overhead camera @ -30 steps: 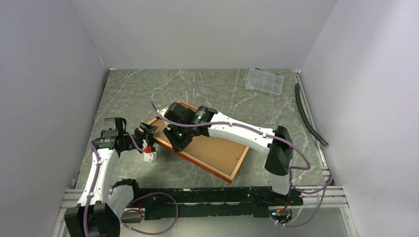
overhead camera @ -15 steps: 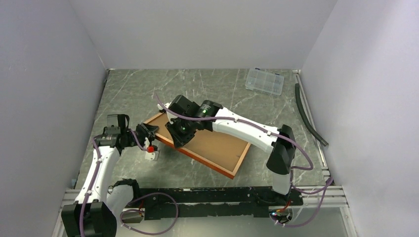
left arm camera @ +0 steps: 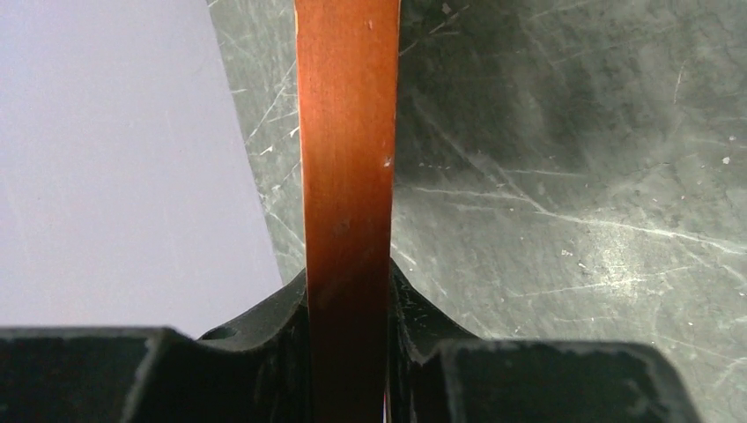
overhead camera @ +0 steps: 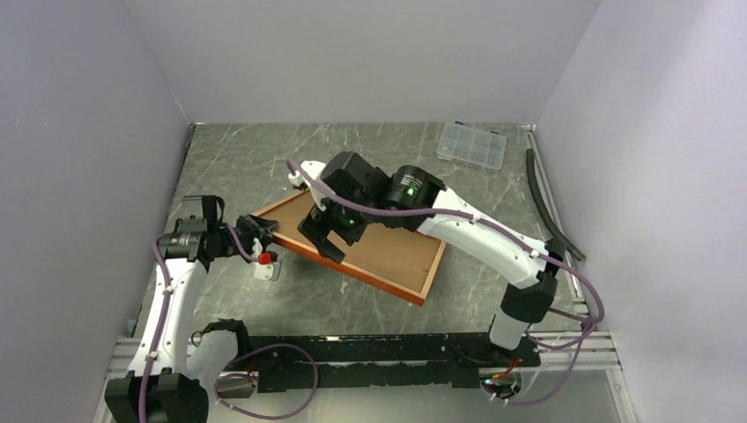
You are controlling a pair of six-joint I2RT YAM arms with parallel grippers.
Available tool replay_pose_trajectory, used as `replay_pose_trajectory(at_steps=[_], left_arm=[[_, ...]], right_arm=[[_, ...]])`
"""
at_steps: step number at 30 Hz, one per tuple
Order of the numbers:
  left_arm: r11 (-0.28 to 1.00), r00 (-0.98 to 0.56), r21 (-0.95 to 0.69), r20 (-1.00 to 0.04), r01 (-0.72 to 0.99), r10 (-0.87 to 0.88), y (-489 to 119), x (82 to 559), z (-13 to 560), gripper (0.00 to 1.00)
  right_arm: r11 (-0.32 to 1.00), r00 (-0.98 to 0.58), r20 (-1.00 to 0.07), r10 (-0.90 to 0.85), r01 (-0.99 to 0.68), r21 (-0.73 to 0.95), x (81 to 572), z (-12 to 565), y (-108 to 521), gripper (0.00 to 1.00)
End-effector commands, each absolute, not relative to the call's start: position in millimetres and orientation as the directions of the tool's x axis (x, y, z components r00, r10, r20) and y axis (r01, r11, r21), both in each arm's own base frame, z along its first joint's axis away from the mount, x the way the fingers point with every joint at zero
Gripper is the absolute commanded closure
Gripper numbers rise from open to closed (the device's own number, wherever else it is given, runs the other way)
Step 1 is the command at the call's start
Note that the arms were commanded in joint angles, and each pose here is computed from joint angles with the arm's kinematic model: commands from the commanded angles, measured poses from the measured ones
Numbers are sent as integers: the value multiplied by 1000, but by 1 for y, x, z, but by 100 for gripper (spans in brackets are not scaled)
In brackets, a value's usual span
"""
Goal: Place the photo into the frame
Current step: Turn over the photo frame at the center of the board.
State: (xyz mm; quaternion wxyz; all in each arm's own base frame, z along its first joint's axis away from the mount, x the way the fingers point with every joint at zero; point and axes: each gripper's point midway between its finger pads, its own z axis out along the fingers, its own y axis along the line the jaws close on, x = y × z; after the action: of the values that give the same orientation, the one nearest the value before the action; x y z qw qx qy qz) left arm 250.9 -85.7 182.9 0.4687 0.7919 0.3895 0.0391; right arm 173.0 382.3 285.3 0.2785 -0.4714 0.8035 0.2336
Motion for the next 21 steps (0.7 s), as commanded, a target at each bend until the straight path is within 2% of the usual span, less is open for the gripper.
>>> replay_pose_trajectory(at_steps=[1,4,8,12,17,20,21], left_arm=[[-182,663,778,-359,601,657,-90,245,218,97],[-170,655,775,-370,609,659,-90,241,221,97],[-158,664,790,-367,592,652,-92,238,227,97],[-156,668,796,-362,584,650,-93,236,230,97],[-136,656,797,-372,589,657,-92,237,233,97],[-108,643,800,-384,589,663,-92,240,238,97],[-97,636,798,-394,595,664,-92,240,239,97]], right_arm=[[400,-251,-595,-764,-907,-130,168,271,358,5],[392,-234,-564,-792,-903,-175,167,252,355,6],[393,-199,-581,-789,-890,-229,173,245,356,8],[413,-154,-637,-755,-867,-280,186,250,363,11],[404,-118,-701,-704,-877,-258,185,259,376,16],[421,-122,-692,-712,-863,-281,191,253,377,21],[433,-130,-684,-718,-853,-292,194,251,377,28]])
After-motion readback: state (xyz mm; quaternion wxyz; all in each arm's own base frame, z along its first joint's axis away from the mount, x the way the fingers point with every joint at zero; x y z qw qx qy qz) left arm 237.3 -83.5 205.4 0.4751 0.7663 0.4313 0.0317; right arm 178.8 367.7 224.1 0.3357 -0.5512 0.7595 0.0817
